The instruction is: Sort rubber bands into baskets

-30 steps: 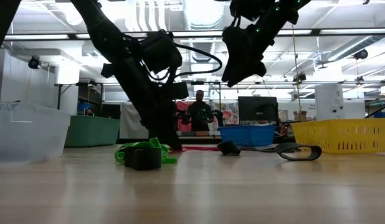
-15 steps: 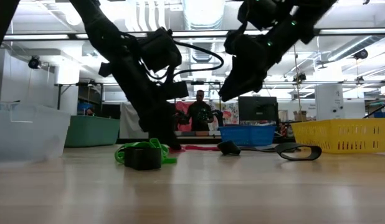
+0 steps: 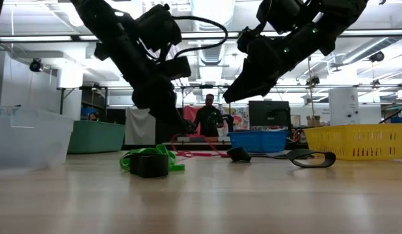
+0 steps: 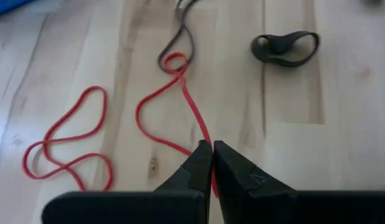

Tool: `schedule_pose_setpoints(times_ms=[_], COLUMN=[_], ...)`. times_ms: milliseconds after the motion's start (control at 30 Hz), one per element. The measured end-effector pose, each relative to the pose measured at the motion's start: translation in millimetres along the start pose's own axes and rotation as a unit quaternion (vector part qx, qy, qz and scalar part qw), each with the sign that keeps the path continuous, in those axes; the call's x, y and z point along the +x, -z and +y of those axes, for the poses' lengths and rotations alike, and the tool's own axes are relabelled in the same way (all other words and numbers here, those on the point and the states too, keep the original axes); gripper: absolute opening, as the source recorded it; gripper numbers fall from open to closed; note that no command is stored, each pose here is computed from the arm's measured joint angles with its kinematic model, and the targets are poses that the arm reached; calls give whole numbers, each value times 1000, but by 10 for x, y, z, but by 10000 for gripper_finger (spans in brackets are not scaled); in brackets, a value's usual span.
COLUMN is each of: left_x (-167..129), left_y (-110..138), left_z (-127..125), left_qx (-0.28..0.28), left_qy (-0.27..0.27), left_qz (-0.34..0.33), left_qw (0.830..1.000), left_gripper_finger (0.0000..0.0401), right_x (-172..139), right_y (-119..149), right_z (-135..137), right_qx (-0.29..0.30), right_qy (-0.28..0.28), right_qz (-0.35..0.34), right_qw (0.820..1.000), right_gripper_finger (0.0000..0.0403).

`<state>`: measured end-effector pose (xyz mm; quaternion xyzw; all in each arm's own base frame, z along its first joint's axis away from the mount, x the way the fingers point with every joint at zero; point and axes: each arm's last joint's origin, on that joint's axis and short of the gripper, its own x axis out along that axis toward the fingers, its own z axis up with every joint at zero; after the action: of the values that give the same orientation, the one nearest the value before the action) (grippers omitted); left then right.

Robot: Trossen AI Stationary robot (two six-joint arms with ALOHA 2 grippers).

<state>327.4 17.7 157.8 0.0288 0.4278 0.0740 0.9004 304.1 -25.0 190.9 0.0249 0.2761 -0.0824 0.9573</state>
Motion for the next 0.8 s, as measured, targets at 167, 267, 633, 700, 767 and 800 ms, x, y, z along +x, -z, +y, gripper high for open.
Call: schedule_pose_setpoints(times_ms=[167,267,633,700,767,800], left_x=[-31,-37,-50,-52,-54,-55], left_y=[-22,-38,-145,-153,-153,-153], left_z=[-71,-93,-88,-88,-88,-88], left_qx=[11,13,0,2,1,-1], left_qy=[8,11,9,9,9,9], left_qz=[-8,-16,-69,-73,-73,-72], left_qw=[1000,1000,998,997,997,997], left_gripper_finger=[0,0,0,0,0,0], right_x=[-1,24,458,529,585,611], right_y=[-9,7,183,206,201,207], right_z=[13,35,151,135,125,128], right_qx=[-9,-23,-38,-47,-57,-64], right_qy=[-3,-5,3,38,49,49], right_qz=[-4,-2,-5,6,8,11], right_qw=[1000,1000,999,998,997,997], right_gripper_finger=[160,160,160,160,160,159])
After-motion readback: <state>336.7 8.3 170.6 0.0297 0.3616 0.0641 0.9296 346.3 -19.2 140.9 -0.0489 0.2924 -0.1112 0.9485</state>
